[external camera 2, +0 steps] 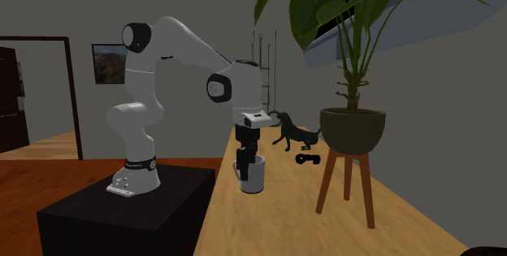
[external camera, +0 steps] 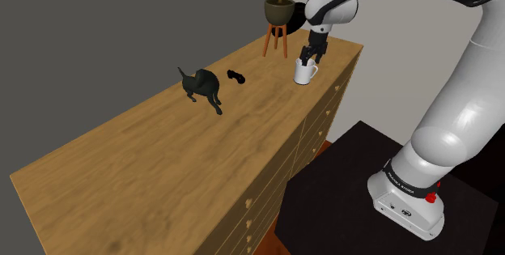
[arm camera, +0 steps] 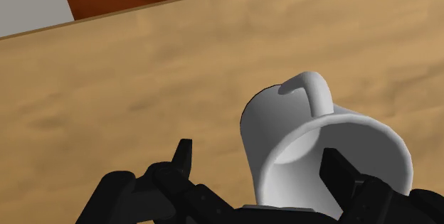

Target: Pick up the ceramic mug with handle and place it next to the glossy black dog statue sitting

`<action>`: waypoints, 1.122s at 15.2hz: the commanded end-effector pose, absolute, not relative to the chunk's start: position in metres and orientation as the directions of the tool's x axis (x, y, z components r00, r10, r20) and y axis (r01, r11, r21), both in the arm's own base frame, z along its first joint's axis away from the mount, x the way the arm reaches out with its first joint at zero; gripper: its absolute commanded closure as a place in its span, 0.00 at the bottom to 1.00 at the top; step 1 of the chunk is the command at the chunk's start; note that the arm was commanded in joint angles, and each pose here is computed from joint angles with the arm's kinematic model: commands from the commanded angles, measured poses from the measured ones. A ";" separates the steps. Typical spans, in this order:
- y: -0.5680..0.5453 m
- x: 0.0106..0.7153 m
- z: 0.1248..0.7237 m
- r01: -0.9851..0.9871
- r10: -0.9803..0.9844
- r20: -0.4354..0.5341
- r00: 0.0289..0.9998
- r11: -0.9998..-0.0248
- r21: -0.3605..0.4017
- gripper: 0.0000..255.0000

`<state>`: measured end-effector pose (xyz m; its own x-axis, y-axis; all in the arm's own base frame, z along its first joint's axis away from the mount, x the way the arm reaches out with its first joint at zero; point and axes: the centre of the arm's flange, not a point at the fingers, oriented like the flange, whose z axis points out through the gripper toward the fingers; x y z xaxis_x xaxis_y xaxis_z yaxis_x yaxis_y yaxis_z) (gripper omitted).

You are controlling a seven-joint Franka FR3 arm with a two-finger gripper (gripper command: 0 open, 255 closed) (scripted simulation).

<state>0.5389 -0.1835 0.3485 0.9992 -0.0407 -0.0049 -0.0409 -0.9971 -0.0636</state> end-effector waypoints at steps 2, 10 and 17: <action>-0.183 0.539 0.347 -0.041 -0.041 -0.005 0.999 -0.997 -0.064 0.00; -0.183 0.539 0.347 -0.041 -0.041 -0.005 0.999 -0.997 -0.064 1.00; -0.183 0.539 0.358 -0.041 -0.041 -0.005 0.999 -0.997 -0.064 1.00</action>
<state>0.5389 -0.1830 0.3536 0.9992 -0.0408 -0.0046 -0.0410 -0.9971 -0.0635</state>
